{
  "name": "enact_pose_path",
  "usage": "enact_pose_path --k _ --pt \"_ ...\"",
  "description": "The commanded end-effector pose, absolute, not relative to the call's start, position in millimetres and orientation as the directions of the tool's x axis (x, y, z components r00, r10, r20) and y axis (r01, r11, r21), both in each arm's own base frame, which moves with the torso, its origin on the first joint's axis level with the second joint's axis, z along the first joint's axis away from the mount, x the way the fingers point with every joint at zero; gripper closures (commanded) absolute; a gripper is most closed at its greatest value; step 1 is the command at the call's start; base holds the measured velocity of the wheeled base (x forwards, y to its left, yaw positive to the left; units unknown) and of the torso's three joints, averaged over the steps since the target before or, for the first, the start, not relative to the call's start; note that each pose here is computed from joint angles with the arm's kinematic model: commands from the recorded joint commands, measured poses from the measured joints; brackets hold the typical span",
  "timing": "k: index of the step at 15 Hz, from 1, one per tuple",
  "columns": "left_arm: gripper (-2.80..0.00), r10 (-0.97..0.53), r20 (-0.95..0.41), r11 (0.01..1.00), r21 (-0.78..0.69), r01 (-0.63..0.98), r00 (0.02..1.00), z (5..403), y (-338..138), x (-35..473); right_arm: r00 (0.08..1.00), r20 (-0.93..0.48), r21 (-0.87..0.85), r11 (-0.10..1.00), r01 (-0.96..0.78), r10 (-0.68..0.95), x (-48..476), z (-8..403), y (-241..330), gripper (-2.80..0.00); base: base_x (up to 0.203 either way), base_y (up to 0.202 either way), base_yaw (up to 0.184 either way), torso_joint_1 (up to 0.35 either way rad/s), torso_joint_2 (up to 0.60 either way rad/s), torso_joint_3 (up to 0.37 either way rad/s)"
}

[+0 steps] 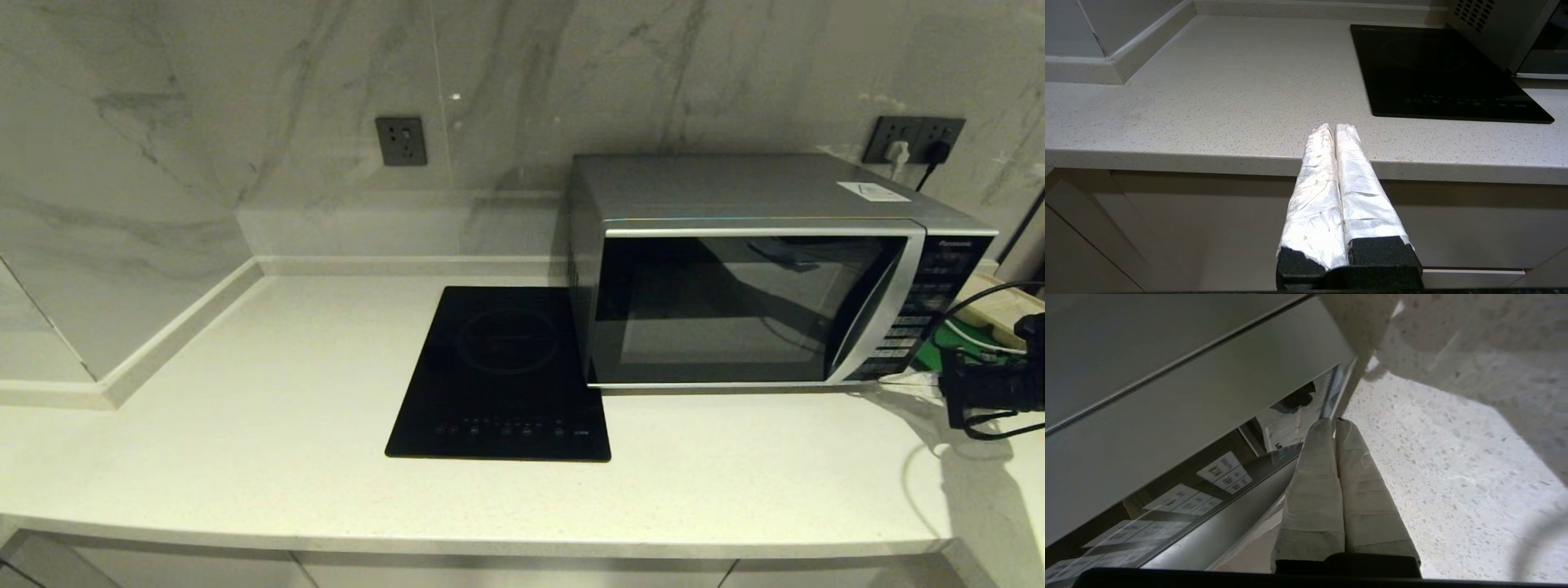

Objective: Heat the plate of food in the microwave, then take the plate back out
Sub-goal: Open the microwave oven

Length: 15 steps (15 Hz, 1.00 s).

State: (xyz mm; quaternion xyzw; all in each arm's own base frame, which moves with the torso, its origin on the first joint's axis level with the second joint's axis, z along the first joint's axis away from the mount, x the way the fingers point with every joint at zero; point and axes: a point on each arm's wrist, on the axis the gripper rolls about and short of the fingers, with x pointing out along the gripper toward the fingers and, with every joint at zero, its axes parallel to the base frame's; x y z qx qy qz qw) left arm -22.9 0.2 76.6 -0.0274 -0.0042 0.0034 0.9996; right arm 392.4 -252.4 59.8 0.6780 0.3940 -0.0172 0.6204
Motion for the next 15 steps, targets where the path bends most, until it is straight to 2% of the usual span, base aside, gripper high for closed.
enact_pose_path --k 1,15 --pt "0.00 0.008 0.009 0.998 -0.055 -0.007 1.000 77 0 -23 0.688 -0.509 0.827 0.073 0.557 0.517 392 59 -253 0.00 0.000 0.000 0.000 0.000 0.00 0.000" --pt "0.00 0.008 0.009 0.998 -0.055 -0.007 1.000 77 0 -23 0.699 -0.494 0.841 0.082 0.534 0.517 392 68 -252 0.00 0.000 0.000 0.000 0.000 0.00 0.000"
